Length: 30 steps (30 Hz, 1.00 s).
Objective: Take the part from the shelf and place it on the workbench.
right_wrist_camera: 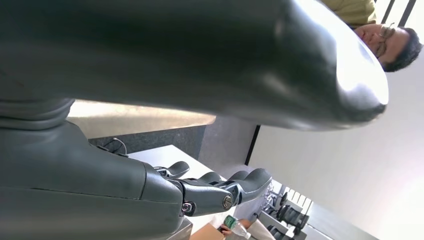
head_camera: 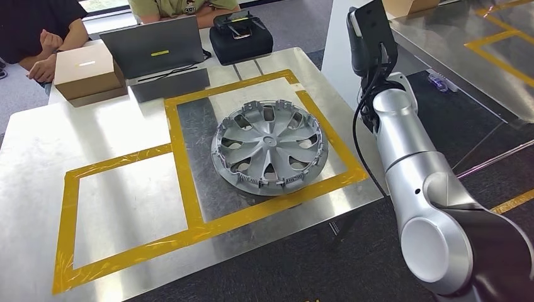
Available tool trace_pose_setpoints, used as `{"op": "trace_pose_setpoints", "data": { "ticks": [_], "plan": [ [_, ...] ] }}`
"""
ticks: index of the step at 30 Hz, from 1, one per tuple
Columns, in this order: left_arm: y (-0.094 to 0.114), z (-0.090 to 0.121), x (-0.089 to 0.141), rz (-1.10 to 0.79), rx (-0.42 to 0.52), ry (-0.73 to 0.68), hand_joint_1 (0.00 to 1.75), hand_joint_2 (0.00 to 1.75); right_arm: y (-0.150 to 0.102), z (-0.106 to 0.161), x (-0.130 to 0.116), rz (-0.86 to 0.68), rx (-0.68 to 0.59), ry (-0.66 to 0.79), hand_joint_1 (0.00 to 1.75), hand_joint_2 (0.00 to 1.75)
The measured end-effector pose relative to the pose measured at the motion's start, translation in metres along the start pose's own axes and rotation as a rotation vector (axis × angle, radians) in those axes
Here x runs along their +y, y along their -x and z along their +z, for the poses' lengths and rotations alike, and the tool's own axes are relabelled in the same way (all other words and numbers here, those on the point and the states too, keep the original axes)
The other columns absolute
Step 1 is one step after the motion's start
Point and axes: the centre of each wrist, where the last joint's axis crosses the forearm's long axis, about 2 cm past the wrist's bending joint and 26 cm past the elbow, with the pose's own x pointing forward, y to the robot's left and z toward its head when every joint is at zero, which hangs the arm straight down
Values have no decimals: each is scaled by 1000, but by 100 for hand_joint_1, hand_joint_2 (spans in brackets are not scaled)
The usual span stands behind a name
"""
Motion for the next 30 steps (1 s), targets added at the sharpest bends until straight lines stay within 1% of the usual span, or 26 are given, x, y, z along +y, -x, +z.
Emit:
{"op": "trace_pose_setpoints", "data": {
  "ticks": [23, 30],
  "plan": [
    [-1, 0, -3, 3, 2, 10, 0, 0, -2, -1, 0, 13, 15, -6, 0, 0],
    [-7, -2, -3, -15, -1, 32, 0, 0, 1, -1, -5, 21, 20, 7, 0, 0]
  ]
}}
